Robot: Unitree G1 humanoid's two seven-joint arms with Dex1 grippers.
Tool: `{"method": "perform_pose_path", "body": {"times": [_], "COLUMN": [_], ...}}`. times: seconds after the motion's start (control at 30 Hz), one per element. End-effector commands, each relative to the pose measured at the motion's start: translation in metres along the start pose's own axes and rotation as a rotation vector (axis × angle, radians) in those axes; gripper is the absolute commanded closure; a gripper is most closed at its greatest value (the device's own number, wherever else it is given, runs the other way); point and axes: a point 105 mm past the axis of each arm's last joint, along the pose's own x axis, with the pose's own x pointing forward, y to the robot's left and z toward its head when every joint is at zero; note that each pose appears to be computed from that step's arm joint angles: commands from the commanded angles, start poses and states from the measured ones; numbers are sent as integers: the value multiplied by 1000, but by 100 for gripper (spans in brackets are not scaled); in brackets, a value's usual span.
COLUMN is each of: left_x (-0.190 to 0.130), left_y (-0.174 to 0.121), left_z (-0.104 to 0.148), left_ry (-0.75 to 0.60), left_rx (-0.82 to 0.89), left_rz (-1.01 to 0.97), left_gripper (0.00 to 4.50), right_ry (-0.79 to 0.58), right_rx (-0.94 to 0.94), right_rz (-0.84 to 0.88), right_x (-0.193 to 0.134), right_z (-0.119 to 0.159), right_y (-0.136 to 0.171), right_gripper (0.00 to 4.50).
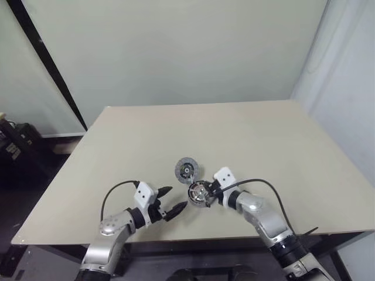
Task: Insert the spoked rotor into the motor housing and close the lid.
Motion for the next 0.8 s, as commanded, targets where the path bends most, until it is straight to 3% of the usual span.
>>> {"method": "perform_pose_path", "body": {"times": [0.03, 0.2, 0.3, 0.37, 0.47, 0.53, 0.8], "left_x": [-2, -3, -2, -1, -1, -1, 1], "left_y": [1, 1, 0, 1, 1, 4, 19], "left_z": [17, 17, 15, 14, 13, 12, -6], "left_ry": [-47, -45, -41, -30, -8, 20, 229], "left_rx": [44, 42, 23, -12, -54, -88, -156], "left_rz": [3, 9, 4, 11, 3, 9, 90], "left_gripper": [0, 0, 0, 0, 65, 132, 426], "right_ry": [50, -13, -89, -122, -88, -46, 229], "right_rx": [-31, -20, -12, -41, -151, -280, -759], "right_rz": [-12, -13, 19, 47, 93, 150, 323], "right_x": [4, 0, -8, -15, -26, -36, -54], "right_z": [-13, 0, 27, 45, 60, 69, 72], "right_y": [-2, -4, -5, -5, -3, 0, 1], "right_gripper": [448, 448, 394, 325, 219, 148, 147]}}
